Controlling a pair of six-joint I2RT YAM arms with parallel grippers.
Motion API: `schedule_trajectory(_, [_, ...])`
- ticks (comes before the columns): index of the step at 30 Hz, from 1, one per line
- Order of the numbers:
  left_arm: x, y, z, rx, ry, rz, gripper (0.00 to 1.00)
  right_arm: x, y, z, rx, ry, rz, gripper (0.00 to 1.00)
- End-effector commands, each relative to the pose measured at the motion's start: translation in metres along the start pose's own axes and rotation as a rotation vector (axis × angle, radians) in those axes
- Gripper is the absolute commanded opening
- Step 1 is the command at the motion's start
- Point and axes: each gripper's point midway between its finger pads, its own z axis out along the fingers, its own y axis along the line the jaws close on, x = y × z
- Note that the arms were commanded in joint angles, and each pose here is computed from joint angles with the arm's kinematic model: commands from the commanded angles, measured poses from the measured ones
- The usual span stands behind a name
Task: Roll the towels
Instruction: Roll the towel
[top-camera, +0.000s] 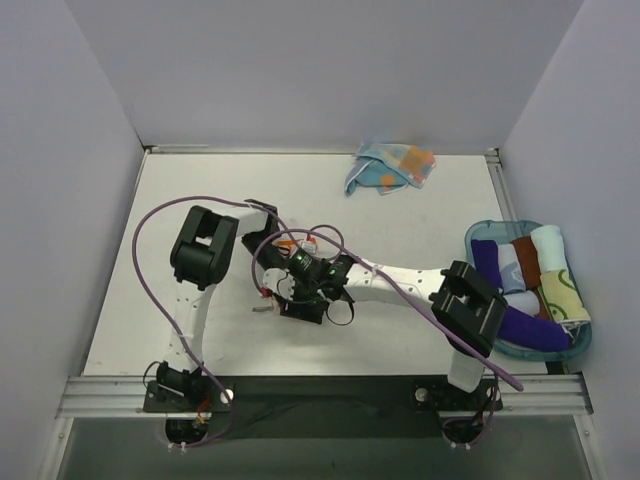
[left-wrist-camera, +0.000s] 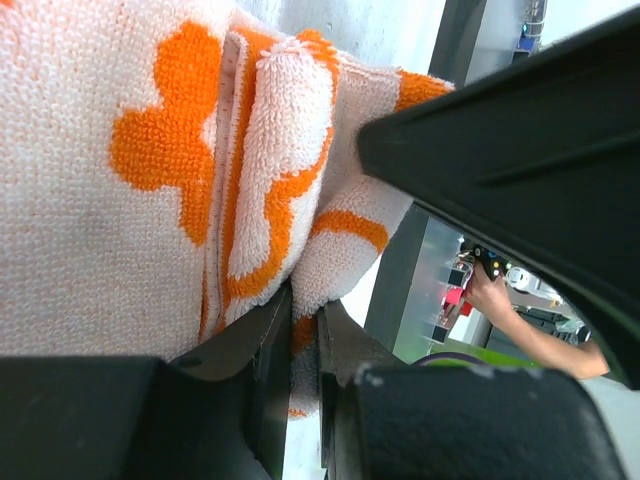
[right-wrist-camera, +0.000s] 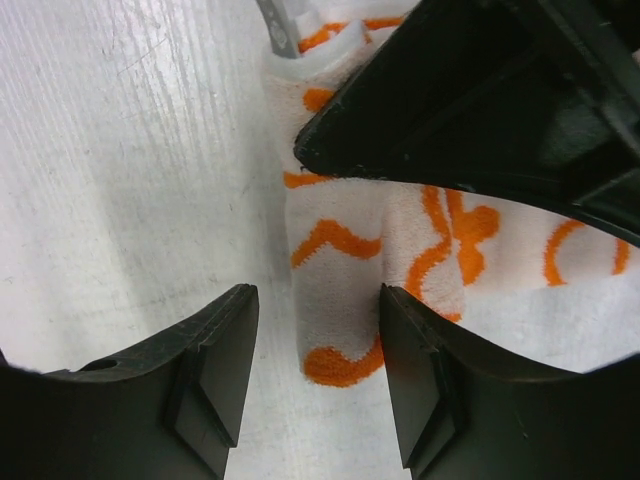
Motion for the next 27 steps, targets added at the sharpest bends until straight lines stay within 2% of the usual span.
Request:
schedule_trajectory(1, [0.009,0.048,0.001,-0.114,0.047,0.107,0.17,0.011,0.009,0.013,-0.057,0.021,0.015,0.50])
schedule_trajectory(3, [0.009,0.048,0.000,-0.114,0.046,0.106,0.18,0.019,0.006,0.023,-0.070,0.042,0.052,0.45])
schedule_trajectory(6, [0.009,0.046,0.000,-0.110,0.036,0.107,0.21,0.026,0.005,0.029,-0.106,0.051,0.105,0.27])
schedule_trajectory(7, [0.008,0.046,-0.004,-0.111,0.018,0.107,0.23,0.029,0.007,0.028,-0.123,0.058,0.114,0.17])
schedule_trajectory(10, [0.006,0.043,-0.015,-0.110,-0.045,0.102,0.28,0.031,0.018,0.019,-0.188,0.052,0.148,0.00])
schedule_trajectory(12, [0.002,0.042,-0.025,-0.111,-0.091,0.102,0.34,0.033,0.027,0.010,-0.245,0.055,0.172,0.00])
schedule_trajectory(20, [-0.010,0.028,-0.094,-0.096,-0.421,0.079,0.50,0.032,0.041,-0.005,-0.437,0.039,0.331,0.00])
schedule_trajectory(24, [0.000,0.020,-0.121,-0.135,-0.514,0.099,0.51,0.032,0.041,-0.008,-0.548,0.040,0.439,0.00])
schedule_trajectory(27, [0.012,0.015,-0.141,-0.223,-0.556,0.153,0.54,0.024,0.037,-0.009,-0.651,0.015,0.539,0.00])
